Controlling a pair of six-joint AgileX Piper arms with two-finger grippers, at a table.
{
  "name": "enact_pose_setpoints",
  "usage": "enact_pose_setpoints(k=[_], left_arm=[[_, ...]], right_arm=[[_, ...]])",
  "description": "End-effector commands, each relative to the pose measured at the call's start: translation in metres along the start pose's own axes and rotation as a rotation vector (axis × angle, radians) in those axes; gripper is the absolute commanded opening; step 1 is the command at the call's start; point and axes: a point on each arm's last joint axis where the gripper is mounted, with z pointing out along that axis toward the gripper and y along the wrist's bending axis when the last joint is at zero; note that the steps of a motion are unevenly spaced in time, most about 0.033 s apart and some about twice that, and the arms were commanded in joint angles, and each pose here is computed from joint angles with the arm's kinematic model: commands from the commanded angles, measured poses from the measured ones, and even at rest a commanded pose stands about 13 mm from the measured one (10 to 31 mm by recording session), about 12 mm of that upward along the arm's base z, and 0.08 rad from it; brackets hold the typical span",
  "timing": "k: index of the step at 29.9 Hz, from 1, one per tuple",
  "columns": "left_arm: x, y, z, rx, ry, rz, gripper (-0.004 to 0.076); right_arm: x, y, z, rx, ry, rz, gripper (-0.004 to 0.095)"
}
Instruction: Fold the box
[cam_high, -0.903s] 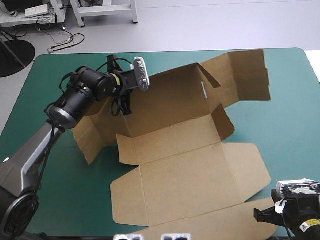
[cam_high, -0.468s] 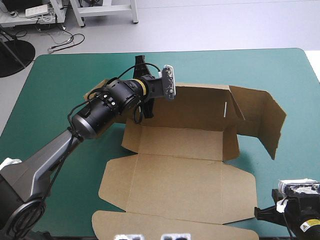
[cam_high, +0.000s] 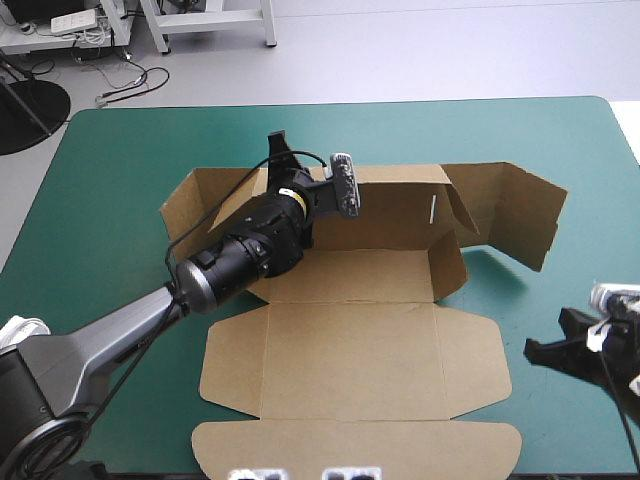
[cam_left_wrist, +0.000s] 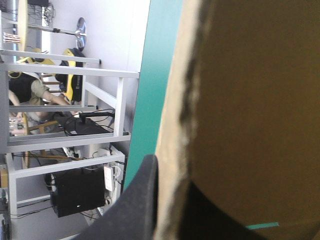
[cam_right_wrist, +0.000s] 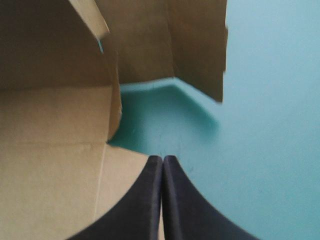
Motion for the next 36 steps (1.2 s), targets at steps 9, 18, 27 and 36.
enact_pose_setpoints(k=[9, 18, 27, 36], left_arm=[[-0.008, -0.005, -0.024, -0.193, -0.050, -0.058, -0.0010], [-0.007, -0.005, -0.024, -0.194, -0.043, -0.072, -0.0010], [-0.006, -0.005, -0.024, -0.197, -0.032, -0.077, -0.0010], [-0.005, -0.005, -0.024, -0.200, -0.016, -0.078, -0.0010]], right_arm=[[-0.161, 0.008, 0.024, -0.143, -0.120, 0.032, -0.0020], [-0.228, -0.001, 0.131, -0.297, 0.097, 0.082, -0.0020], [-0.234, -0.017, 0.228, -0.343, 0.288, 0.174, -0.0020], [-0.203, -0.024, 0.253, -0.302, 0.422, 0.216, -0.0020]])
